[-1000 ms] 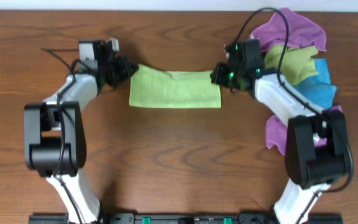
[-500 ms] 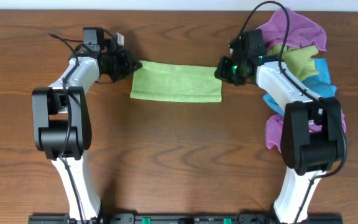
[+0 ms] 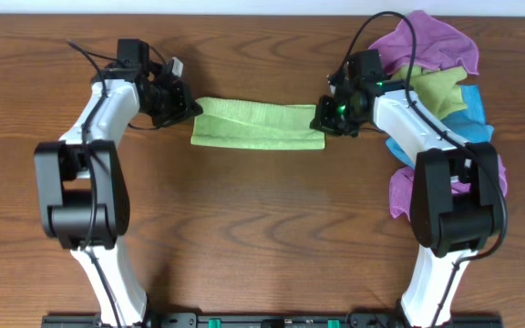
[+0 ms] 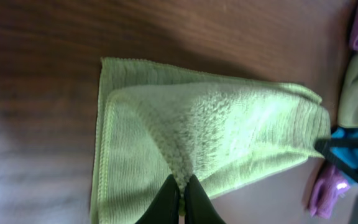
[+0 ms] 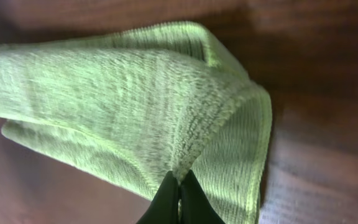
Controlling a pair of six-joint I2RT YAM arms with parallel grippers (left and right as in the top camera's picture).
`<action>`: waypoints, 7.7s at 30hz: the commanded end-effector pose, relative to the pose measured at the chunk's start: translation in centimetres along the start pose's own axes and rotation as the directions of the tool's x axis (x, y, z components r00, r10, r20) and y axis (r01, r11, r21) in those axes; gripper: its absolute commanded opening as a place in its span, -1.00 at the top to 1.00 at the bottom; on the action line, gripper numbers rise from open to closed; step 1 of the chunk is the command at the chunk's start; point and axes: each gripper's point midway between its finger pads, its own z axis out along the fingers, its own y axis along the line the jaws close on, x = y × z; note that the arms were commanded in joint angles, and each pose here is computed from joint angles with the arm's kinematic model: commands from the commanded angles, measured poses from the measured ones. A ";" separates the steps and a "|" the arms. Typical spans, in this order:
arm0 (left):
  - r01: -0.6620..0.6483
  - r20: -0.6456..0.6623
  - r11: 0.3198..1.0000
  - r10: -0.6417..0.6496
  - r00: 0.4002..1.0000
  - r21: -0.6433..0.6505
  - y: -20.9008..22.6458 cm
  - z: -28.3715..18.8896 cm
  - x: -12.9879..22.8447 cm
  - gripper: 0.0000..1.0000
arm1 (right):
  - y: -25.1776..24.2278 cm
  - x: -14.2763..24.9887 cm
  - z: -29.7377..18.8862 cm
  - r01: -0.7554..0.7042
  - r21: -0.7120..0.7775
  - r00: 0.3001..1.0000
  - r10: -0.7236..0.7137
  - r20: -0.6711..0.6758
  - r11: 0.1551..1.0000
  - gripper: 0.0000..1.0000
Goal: Fold the cloth
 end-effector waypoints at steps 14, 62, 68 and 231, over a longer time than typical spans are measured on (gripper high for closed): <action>-0.056 -0.052 0.991 0.050 0.997 -0.124 2.6 -0.1 2.5 0.88 | 0.0 0.4 -2.1 0.067 0.130 0.997 -0.070 0.023 0.989 0.96; -0.419 -0.099 0.783 0.424 0.900 -0.460 1.3 1.9 0.7 0.88 | 1.5 -2.5 -9.1 0.192 0.306 0.936 -0.267 0.228 0.932 0.97; -0.410 -0.096 0.787 0.415 0.905 -0.461 2.1 2.7 1.3 0.88 | 1.5 -2.5 -9.1 0.191 0.308 0.936 -0.267 0.228 0.932 0.97; -0.200 0.290 0.934 0.287 0.913 -0.296 -7.3 -16.9 3.0 0.88 | 12.6 3.1 4.0 0.669 0.298 0.712 -0.702 0.006 0.681 0.97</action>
